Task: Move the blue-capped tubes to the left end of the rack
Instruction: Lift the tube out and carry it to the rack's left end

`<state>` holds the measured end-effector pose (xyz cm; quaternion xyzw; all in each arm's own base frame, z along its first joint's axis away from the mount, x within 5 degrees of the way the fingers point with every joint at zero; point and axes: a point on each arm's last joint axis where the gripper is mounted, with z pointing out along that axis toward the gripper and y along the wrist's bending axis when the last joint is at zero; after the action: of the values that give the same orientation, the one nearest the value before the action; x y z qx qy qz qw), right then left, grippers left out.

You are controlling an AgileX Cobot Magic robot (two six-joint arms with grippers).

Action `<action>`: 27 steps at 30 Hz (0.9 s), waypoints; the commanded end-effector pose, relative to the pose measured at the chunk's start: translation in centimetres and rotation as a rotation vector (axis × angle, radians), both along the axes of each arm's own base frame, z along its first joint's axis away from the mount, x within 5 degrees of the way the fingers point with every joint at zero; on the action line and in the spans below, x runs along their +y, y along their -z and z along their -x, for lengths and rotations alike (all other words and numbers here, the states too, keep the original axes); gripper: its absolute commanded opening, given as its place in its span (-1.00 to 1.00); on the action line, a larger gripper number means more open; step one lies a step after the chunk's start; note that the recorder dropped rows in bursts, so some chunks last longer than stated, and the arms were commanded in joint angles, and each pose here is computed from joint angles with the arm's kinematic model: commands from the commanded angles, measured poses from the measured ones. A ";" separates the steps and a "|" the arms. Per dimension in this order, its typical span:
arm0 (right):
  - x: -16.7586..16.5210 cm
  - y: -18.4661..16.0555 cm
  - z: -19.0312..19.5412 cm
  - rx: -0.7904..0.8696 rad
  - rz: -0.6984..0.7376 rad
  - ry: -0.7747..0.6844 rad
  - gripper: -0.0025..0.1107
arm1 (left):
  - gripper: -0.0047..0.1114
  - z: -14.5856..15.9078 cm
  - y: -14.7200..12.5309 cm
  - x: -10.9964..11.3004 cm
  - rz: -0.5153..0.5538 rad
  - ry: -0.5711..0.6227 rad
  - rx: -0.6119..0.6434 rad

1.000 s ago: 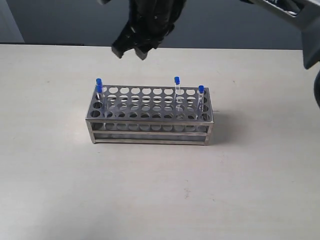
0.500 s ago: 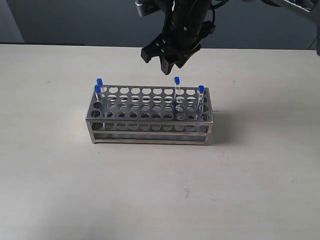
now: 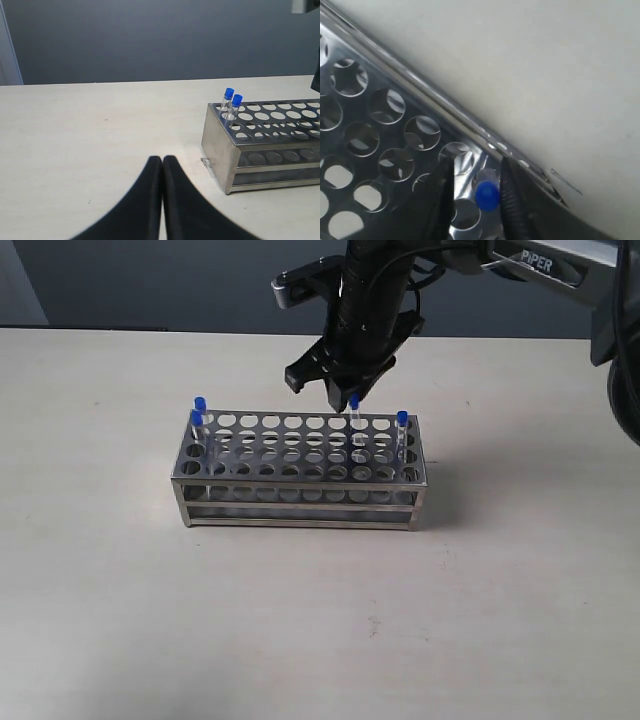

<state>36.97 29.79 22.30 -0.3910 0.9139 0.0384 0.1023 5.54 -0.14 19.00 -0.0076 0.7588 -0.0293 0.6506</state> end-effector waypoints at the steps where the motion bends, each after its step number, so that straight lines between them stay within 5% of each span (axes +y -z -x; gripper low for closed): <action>1: -0.3 0.0 -0.2 -0.010 0.012 -0.003 -0.98 | -0.90 0.0 -0.2 -0.1 0.000 0.011 -0.009; 8: -0.5 -0.7 -0.1 -0.026 0.008 -0.004 -0.95 | -0.90 0.0 -0.2 -0.1 0.000 0.011 -0.009; 27: -2.2 -10.1 2.6 -0.177 -0.130 -0.005 -0.95 | -0.90 0.0 -0.2 -0.1 0.000 0.011 -0.009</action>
<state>34.77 27.91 31.28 -0.3878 0.8989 0.0586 0.1954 5.54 -0.14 19.00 -0.0076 0.7588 -0.0293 0.6506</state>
